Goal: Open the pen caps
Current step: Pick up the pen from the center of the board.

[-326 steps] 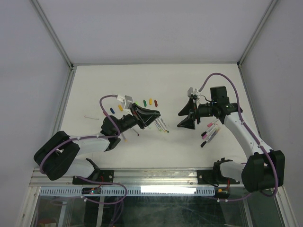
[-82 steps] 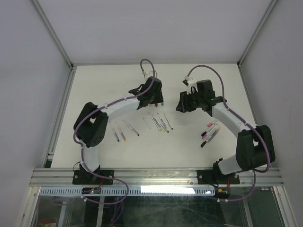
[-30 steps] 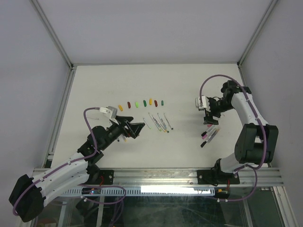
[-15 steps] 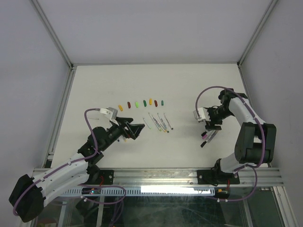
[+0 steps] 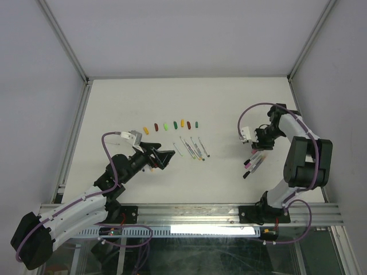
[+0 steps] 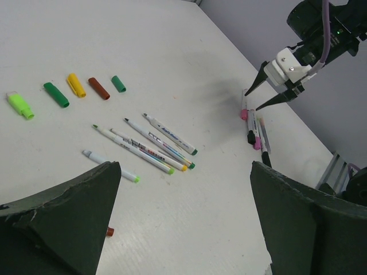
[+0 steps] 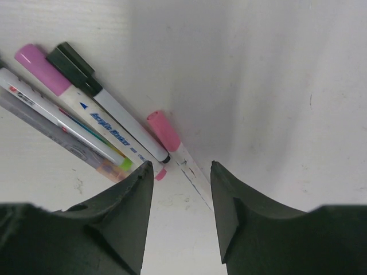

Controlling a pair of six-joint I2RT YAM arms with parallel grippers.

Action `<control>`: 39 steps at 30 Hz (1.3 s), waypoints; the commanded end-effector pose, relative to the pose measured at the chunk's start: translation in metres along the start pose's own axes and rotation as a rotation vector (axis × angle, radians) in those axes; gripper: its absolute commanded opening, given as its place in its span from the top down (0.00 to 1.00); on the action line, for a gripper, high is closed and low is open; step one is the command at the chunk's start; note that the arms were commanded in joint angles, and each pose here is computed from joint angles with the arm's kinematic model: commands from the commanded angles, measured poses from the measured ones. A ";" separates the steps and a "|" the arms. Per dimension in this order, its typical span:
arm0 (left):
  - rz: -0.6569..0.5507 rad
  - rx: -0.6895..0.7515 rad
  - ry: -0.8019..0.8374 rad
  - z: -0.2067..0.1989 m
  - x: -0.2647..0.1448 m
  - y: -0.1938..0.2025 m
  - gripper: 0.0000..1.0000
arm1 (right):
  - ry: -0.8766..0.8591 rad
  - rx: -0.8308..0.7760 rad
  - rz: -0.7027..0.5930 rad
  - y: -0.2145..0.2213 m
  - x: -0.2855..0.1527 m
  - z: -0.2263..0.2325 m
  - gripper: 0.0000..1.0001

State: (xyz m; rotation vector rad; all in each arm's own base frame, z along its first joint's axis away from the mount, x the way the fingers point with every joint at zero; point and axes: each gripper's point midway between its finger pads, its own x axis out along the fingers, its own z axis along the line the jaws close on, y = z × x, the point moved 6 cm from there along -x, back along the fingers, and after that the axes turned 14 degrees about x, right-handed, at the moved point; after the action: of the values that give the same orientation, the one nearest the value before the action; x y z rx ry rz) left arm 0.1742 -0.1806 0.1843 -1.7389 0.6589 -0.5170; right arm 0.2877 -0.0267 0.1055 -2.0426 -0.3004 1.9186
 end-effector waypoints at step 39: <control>-0.063 -0.004 -0.016 0.002 0.000 -0.012 0.01 | -0.078 0.013 -0.056 -0.003 0.032 -0.060 0.89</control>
State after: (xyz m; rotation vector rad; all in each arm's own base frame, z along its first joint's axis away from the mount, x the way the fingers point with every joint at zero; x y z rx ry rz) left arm 0.1741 -0.1793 0.1837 -1.7423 0.6509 -0.5136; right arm 0.3457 -0.0377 0.0794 -2.0337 -0.3345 1.9769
